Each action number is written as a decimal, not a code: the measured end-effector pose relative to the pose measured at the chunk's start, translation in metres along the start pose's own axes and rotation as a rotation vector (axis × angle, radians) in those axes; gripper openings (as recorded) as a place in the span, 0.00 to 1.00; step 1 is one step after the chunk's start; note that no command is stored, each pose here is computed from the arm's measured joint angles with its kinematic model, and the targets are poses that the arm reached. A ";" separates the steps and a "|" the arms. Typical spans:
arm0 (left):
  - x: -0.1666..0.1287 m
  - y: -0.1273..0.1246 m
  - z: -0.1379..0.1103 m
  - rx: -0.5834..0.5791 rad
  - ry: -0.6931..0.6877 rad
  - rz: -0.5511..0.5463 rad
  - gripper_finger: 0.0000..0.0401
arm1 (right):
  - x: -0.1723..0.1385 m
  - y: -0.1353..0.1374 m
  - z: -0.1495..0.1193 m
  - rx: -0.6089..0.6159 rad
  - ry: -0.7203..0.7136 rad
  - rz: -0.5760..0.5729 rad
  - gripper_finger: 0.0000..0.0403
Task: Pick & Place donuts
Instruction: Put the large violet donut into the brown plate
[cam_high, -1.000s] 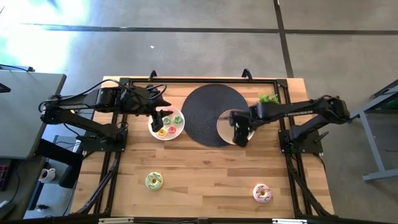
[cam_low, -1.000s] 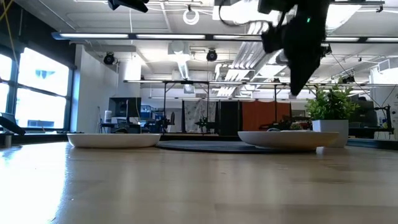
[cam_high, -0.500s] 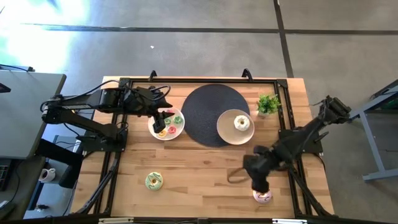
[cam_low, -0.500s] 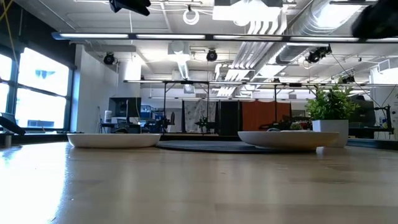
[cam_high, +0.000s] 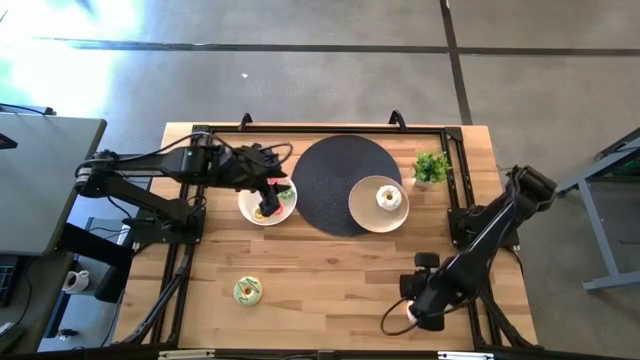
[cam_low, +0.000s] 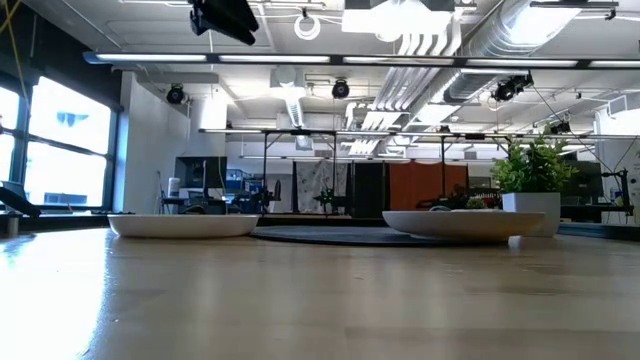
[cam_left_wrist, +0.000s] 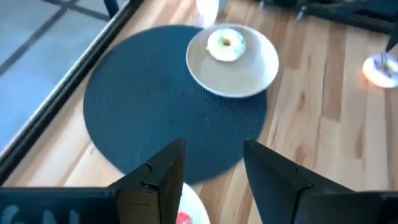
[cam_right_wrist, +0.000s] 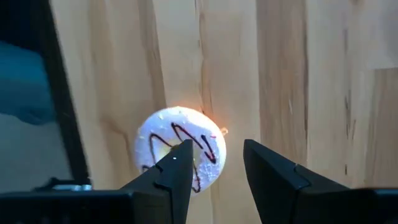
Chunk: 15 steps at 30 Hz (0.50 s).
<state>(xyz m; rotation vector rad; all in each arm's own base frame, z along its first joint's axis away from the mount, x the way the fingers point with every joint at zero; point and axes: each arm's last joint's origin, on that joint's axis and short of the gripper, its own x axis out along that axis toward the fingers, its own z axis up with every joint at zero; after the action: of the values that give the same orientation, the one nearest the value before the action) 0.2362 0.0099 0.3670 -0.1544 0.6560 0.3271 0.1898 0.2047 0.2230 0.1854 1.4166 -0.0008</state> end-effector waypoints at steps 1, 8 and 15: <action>0.002 -0.001 0.001 -0.002 -0.008 -0.002 0.40 | 0.005 0.002 0.000 -0.010 0.015 -0.011 0.34; 0.006 -0.004 0.005 -0.008 -0.023 -0.049 0.40 | 0.036 0.010 -0.002 -0.055 0.174 -0.029 0.34; 0.006 -0.005 0.007 -0.012 -0.039 -0.069 0.40 | 0.059 0.010 0.000 -0.090 0.224 -0.095 0.34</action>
<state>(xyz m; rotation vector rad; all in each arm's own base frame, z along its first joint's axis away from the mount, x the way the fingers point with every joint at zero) 0.2463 0.0083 0.3688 -0.1809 0.6092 0.2670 0.1999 0.2213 0.1660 0.0437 1.6448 0.0054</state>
